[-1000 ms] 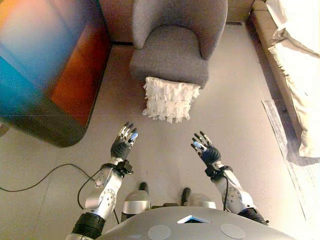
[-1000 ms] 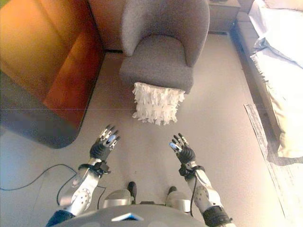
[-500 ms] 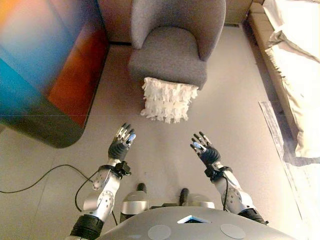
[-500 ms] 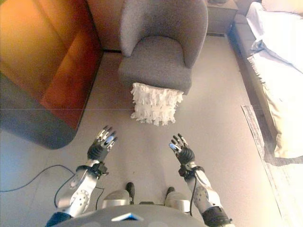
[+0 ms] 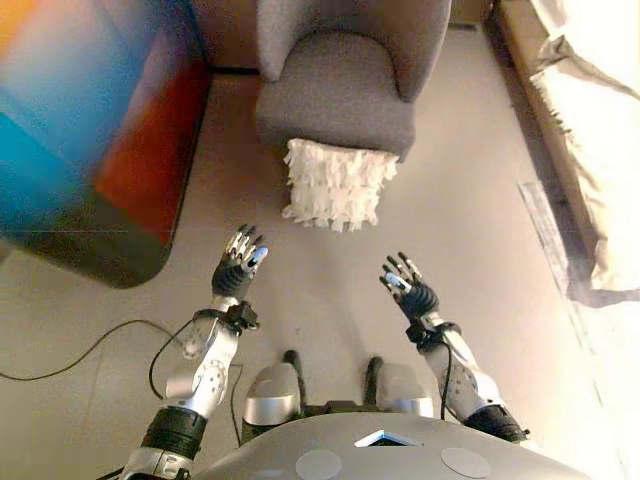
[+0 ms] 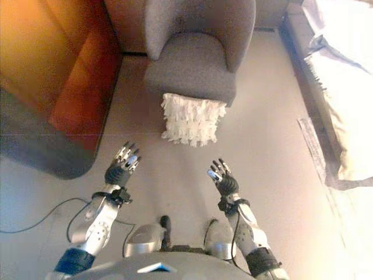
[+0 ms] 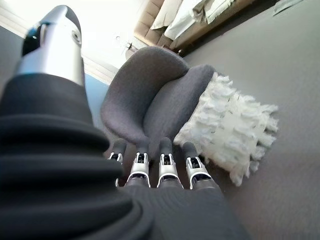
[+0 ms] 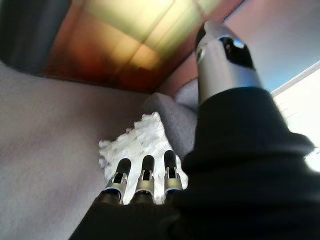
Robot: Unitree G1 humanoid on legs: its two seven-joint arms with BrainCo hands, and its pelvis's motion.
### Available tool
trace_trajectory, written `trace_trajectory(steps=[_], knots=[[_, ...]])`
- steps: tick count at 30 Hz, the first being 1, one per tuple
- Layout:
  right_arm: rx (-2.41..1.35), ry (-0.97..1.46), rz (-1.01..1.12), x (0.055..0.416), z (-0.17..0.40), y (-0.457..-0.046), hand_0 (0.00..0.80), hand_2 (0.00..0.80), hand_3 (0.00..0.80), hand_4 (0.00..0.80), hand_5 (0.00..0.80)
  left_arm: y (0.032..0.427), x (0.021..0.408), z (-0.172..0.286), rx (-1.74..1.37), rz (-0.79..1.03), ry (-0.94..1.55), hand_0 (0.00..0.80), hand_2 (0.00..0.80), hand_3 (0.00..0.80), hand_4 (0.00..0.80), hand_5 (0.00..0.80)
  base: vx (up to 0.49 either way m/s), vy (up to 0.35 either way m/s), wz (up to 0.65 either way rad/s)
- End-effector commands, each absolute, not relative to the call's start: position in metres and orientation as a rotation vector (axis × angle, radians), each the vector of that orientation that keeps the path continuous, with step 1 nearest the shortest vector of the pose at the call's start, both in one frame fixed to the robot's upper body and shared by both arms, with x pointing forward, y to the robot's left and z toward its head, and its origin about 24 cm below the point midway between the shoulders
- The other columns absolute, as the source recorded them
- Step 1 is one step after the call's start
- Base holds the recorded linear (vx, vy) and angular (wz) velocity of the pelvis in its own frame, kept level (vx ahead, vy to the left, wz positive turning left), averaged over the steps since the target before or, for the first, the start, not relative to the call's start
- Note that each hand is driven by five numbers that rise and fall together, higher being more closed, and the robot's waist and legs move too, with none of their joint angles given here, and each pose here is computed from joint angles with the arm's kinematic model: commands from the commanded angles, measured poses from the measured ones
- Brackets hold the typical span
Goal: Pick up the cushion and take it to the sofa
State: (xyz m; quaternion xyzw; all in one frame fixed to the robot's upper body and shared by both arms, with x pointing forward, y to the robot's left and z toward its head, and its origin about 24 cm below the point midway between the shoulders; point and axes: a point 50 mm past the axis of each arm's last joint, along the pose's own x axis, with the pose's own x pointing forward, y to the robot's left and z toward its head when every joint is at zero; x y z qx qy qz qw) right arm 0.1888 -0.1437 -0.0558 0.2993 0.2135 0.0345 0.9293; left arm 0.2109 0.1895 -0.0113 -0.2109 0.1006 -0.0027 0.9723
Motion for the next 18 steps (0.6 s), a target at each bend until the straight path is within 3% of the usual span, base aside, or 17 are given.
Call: trace_trajectory(steps=[1,8,18], knots=[[0.655,0.347,0.082,0.193,-0.041,-0.141,0.000,0.000,0.000,0.000,0.000,0.204,0.204,0.002,-0.415,-0.016,0.144,0.000,0.000,0.000,0.000,0.000,0.185,-0.057,0.16],[0.686,0.329,0.040,0.199,-0.040,-0.156,0.000,0.000,0.000,0.000,0.000,0.196,0.202,-0.003,-0.383,-0.041,0.162,0.000,0.000,0.000,0.000,0.000,0.307,-0.104,0.26],[0.650,0.347,0.053,0.182,-0.043,-0.169,0.000,0.000,0.000,0.000,0.000,0.193,0.187,-0.009,-0.431,-0.003,0.195,0.000,0.000,0.000,0.000,0.000,0.449,-0.057,0.22]])
